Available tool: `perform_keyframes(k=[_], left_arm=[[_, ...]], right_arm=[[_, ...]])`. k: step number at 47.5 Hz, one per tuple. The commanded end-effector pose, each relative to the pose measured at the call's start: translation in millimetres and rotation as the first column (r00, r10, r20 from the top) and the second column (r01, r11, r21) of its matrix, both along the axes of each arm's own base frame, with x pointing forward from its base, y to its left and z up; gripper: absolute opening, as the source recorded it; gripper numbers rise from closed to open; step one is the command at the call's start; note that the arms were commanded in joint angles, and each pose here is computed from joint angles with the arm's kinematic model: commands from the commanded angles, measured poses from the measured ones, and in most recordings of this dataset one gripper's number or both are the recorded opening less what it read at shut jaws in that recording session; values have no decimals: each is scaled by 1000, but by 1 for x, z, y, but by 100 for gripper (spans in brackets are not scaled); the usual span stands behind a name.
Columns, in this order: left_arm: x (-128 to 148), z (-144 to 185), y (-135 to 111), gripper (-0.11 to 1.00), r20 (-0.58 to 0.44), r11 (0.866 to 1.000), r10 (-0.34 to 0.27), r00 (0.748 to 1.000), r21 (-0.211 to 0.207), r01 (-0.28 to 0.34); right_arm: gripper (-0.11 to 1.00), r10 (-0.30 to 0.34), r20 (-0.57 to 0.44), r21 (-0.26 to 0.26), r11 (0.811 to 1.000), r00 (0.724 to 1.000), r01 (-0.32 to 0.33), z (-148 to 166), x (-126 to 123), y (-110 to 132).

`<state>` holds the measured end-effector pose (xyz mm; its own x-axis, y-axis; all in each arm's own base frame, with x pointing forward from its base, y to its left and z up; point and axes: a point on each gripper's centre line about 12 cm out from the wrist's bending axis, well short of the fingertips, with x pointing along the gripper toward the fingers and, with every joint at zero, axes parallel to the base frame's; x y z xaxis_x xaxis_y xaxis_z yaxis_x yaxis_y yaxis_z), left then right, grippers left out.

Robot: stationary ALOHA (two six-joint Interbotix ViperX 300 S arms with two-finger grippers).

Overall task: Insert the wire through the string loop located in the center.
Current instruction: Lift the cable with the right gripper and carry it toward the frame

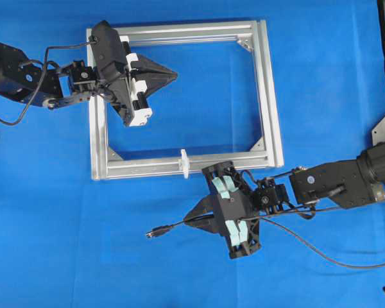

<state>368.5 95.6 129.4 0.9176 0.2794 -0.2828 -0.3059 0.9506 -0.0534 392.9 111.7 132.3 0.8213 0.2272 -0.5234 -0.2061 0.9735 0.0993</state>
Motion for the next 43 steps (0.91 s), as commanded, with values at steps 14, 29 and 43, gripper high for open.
perform_keyframes(k=[14, 29, 43], left_arm=[[3, 15, -1, 0, 44, 1000, -4, 999, 12, 4], [4, 15, -3, 0, 44, 1000, -11, 999, 12, 10], [5, 15, -7, 0, 44, 1000, -23, 999, 12, 22]], right_arm=[[-2, -7, 38, 16, 1000, 999, 6, 16, 0, -1], [-2, -14, 14, 17, 1000, 1000, 14, 9, -29, -10], [-2, -35, -23, 24, 999, 999, 36, 5, -69, -22]])
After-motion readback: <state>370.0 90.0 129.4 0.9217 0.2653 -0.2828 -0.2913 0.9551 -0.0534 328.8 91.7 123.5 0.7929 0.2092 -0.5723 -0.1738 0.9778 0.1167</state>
